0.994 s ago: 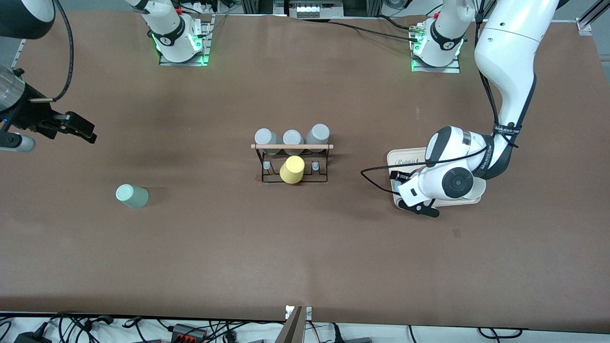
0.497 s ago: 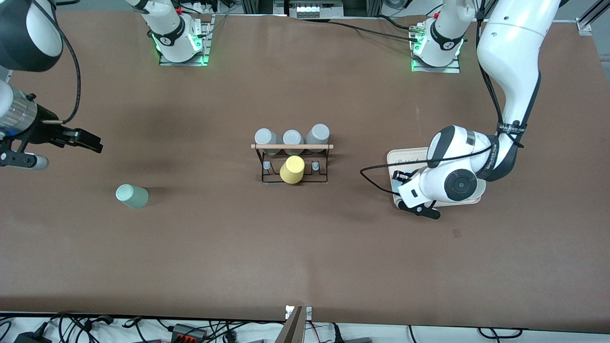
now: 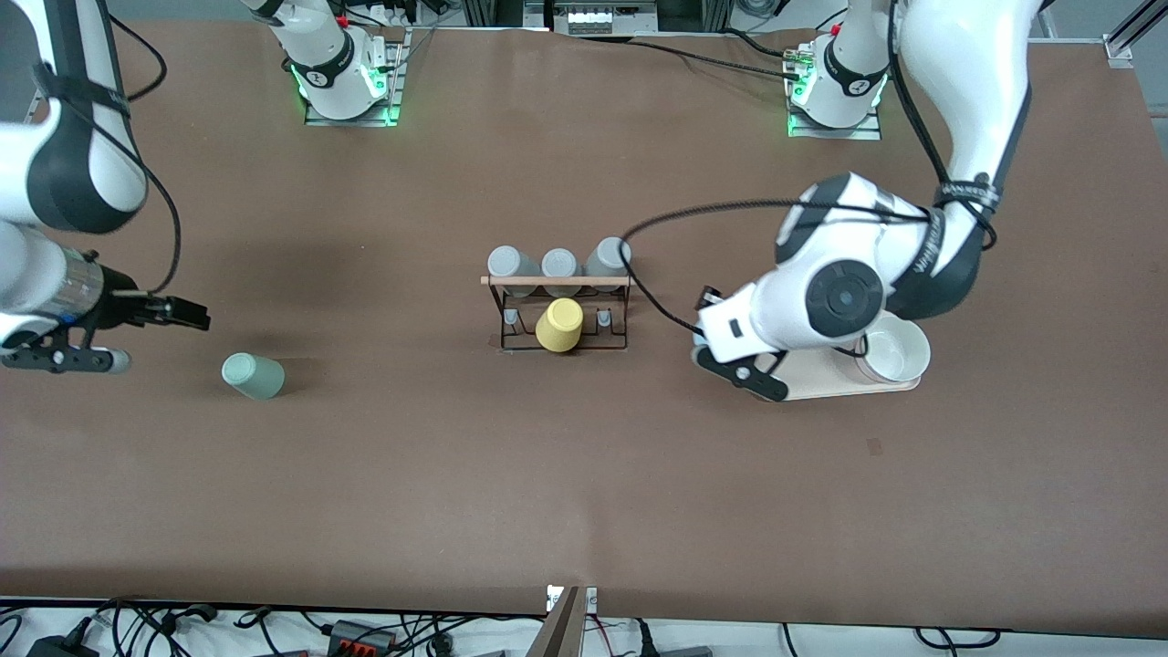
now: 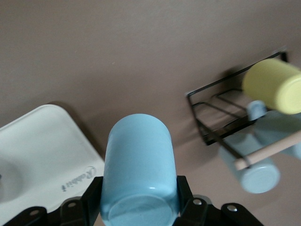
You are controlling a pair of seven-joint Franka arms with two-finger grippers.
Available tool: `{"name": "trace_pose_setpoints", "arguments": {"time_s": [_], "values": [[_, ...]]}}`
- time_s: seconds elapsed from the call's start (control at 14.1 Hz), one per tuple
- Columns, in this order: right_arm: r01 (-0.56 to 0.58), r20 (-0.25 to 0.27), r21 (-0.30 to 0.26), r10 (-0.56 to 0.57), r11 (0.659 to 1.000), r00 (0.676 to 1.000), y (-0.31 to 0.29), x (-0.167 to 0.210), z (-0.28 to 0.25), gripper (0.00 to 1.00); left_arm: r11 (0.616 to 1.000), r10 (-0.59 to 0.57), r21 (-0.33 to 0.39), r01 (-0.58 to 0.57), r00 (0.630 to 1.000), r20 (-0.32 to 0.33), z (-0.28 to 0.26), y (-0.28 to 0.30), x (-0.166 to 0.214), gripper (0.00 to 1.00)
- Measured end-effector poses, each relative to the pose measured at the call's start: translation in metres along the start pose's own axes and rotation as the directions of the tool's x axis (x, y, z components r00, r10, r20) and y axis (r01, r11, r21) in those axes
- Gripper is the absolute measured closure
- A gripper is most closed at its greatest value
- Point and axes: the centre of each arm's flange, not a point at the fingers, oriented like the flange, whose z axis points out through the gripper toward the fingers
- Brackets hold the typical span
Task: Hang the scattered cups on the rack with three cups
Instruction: 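Lift the blue cup with the left gripper while the right gripper reaches the teal cup, then carry the blue cup to the rack while the right gripper grasps the teal cup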
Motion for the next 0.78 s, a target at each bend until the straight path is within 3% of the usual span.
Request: {"name": "trace_pose_setpoints", "arguments": {"time_s": [0.21,0.5,0.78], "values": [[0.016,-0.038,0.001,-0.016,1.0,0.999,0.0,0.006,0.061,0.0,0.998,-0.066,-0.014,0.065,0.996,-0.066,0.0,0.058,0.005,0.33],[0.042,-0.059,0.002,-0.042,0.999,0.997,-0.001,0.015,0.125,0.0,0.995,-0.096,-0.031,0.094,0.994,-0.053,0.034,0.069,0.019,0.33],[0.048,-0.042,0.005,-0.048,0.999,0.998,0.009,0.014,0.154,0.0,0.991,-0.1,-0.096,0.093,0.992,-0.071,0.038,0.086,0.022,0.33]]}}
